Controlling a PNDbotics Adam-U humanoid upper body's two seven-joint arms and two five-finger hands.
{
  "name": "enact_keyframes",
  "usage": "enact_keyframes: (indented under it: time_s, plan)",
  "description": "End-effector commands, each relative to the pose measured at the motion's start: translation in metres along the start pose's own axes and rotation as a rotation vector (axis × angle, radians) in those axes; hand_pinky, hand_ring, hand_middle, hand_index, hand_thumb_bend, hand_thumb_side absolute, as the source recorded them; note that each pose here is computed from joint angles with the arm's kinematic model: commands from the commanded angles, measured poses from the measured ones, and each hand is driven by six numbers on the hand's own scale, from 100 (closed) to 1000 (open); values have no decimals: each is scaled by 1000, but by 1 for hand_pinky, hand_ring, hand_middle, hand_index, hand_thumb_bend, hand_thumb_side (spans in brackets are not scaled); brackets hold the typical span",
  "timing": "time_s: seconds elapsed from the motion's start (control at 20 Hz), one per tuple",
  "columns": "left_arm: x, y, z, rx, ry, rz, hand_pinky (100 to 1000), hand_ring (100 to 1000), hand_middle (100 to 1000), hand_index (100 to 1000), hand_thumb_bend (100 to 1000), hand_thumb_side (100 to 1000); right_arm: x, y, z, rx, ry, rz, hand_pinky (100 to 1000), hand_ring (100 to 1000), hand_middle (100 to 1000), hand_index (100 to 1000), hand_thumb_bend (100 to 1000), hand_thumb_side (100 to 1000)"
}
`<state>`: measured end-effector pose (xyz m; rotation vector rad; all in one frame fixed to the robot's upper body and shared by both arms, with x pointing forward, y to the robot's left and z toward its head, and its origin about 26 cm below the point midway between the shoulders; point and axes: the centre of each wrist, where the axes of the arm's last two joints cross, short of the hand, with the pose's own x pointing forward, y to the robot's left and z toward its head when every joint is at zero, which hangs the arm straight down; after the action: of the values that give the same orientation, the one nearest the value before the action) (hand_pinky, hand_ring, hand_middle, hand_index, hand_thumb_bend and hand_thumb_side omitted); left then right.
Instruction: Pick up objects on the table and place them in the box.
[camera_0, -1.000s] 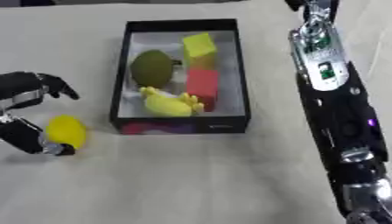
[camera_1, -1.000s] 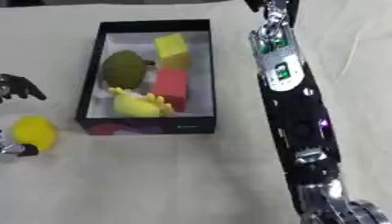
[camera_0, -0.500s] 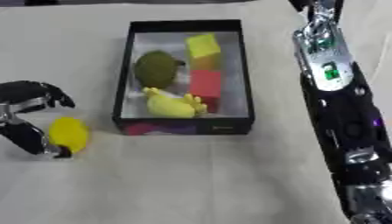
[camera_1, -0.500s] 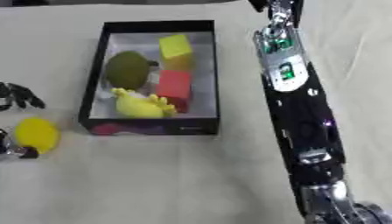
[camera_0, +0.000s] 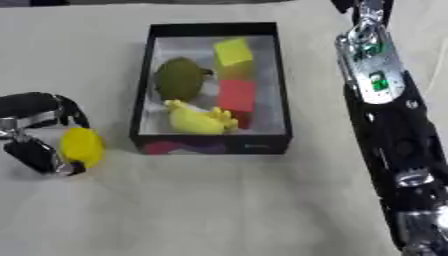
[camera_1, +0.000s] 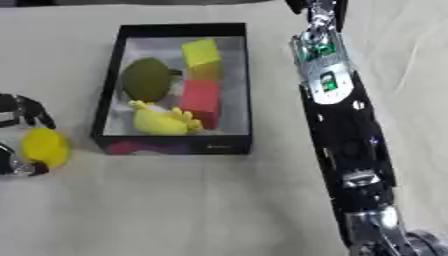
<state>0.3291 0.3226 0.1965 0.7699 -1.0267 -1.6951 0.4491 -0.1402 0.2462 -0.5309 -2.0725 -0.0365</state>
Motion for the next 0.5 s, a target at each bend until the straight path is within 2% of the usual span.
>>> enact_keyframes:
  time_s: [0.05,0.2,0.35,0.5]
  plan:
    - [0,11,7,23,-8,-14,712,712,695,714,339,213,10,-5,-7,-15,-30,-6,803,738,723,827,261,385]
    - [5,14,11,22,-31,-23,708,707,683,683,256,178,9,-5,-6,-16,-30,-5,803,738,723,828,259,385]
    - [14,22,22,25,-66,-74,712,713,689,684,261,168,9,-5,-6,-17,-31,-2,804,738,724,828,257,383]
    - [28,43,39,72,-123,-161,720,720,695,686,263,151,7,-4,-4,-15,-33,4,804,739,724,828,256,382]
